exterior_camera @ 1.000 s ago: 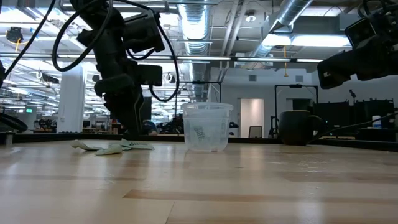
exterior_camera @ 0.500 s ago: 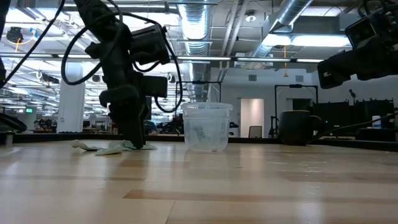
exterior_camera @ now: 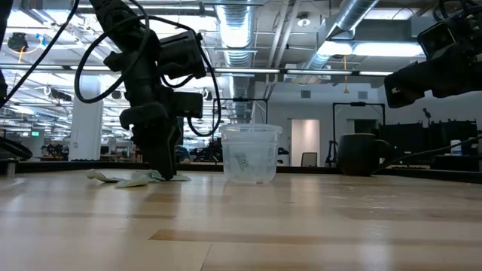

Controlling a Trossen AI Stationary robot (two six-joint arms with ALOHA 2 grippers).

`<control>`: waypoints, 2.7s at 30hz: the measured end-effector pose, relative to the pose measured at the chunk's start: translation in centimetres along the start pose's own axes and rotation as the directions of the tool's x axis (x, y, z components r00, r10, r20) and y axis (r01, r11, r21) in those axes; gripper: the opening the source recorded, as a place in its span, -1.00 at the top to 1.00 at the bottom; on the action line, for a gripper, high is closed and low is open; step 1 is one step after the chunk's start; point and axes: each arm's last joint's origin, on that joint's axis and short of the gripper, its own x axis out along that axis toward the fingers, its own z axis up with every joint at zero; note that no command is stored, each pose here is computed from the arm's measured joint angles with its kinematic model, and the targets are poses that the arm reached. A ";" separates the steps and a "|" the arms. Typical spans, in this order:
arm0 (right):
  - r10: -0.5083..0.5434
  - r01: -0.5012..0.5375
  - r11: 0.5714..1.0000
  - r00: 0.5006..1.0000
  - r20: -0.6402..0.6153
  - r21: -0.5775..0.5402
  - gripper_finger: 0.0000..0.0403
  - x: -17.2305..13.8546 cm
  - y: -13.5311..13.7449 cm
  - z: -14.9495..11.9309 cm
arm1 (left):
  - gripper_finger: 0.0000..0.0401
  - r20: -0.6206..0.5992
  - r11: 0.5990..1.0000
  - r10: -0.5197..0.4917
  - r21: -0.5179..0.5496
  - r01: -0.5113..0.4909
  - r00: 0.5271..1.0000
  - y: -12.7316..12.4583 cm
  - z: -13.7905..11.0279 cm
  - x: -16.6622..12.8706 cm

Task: Pick and place items into bin
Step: Put the green stevia packet into the bottom transparent bin

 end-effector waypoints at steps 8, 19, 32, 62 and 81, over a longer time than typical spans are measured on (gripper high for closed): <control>0.000 0.000 1.000 1.000 0.000 0.000 0.57 0.0 0.0 0.0 | 0.06 -0.003 1.000 0.000 0.013 0.000 1.000 0.0 0.1 0.0; 0.000 0.000 1.000 1.000 0.000 0.000 0.57 0.0 0.0 0.0 | 0.71 -0.002 0.999 -0.028 0.024 0.028 1.000 -0.1 0.2 0.0; 0.000 0.000 1.000 1.000 0.000 0.000 0.57 0.0 0.0 0.0 | 0.96 -0.022 0.998 0.013 0.066 -0.011 1.000 -0.3 0.9 -0.7; 0.000 0.000 1.000 1.000 0.000 0.000 0.57 0.0 0.0 0.0 | 0.99 0.012 0.813 0.507 0.327 -0.483 0.862 -4.6 5.6 -7.0; 0.000 0.000 1.000 1.000 0.000 0.000 0.57 0.0 0.0 0.0 | 0.99 0.335 0.825 0.182 0.459 -0.329 0.924 -5.3 10.0 -7.7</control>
